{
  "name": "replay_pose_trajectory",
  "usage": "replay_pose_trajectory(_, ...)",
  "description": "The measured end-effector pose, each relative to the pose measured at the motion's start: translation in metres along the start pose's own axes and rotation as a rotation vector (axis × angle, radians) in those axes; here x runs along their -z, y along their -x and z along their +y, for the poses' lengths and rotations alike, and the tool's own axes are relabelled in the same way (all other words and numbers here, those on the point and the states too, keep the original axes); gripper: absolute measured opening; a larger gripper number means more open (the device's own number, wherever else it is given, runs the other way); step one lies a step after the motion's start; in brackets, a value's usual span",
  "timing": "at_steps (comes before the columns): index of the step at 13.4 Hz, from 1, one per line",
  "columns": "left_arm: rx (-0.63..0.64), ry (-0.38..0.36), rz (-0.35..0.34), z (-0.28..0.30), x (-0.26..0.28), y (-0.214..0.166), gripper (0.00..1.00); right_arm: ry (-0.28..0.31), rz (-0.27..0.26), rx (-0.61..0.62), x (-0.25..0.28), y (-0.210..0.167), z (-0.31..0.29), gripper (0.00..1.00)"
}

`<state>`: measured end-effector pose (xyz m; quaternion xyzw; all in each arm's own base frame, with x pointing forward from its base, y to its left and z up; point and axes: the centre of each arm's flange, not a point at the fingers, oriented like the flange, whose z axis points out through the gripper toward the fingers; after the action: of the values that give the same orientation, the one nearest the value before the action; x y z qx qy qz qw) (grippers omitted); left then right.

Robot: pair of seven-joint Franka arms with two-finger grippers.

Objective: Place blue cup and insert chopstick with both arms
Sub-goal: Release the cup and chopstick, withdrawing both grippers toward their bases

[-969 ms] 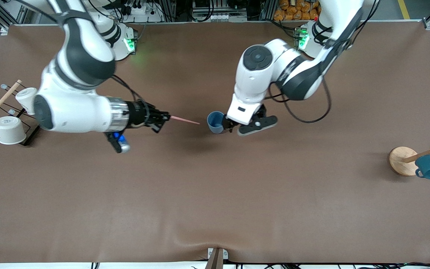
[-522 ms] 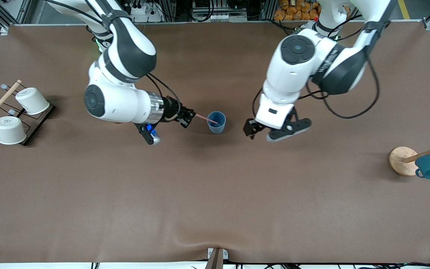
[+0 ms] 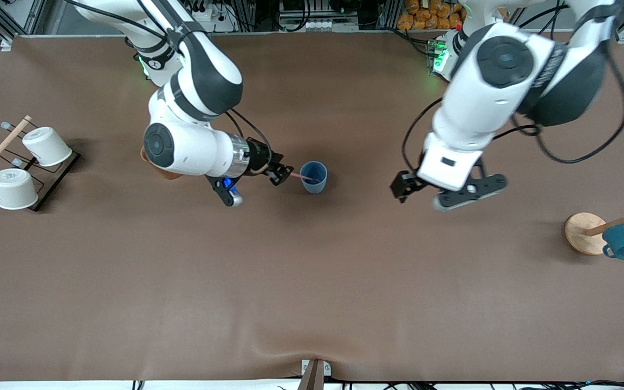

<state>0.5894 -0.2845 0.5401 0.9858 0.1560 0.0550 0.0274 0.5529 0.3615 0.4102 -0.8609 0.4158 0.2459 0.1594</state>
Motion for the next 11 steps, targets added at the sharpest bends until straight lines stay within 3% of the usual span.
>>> replay_pose_trajectory(3, -0.068, -0.014, -0.012, -0.034, 0.018, -0.017, 1.00, 0.053, -0.003, -0.027, 0.075, -0.038, 0.013, 0.86)
replay_pose_trajectory(5, -0.110, -0.021, -0.028, -0.063, 0.029, -0.032, 1.00, 0.065, -0.022, 0.005, 0.139, -0.081, 0.038, 1.00)
replay_pose_trajectory(8, -0.201, -0.028, -0.053, -0.116, 0.048, -0.053, 1.00, 0.084, 0.033, 0.097, 0.203, -0.138, 0.080, 1.00)
replay_pose_trajectory(11, -0.279, -0.056, -0.076, -0.159, 0.064, -0.064, 1.00, 0.176, 0.125, 0.337, 0.238, -0.161, 0.111, 1.00)
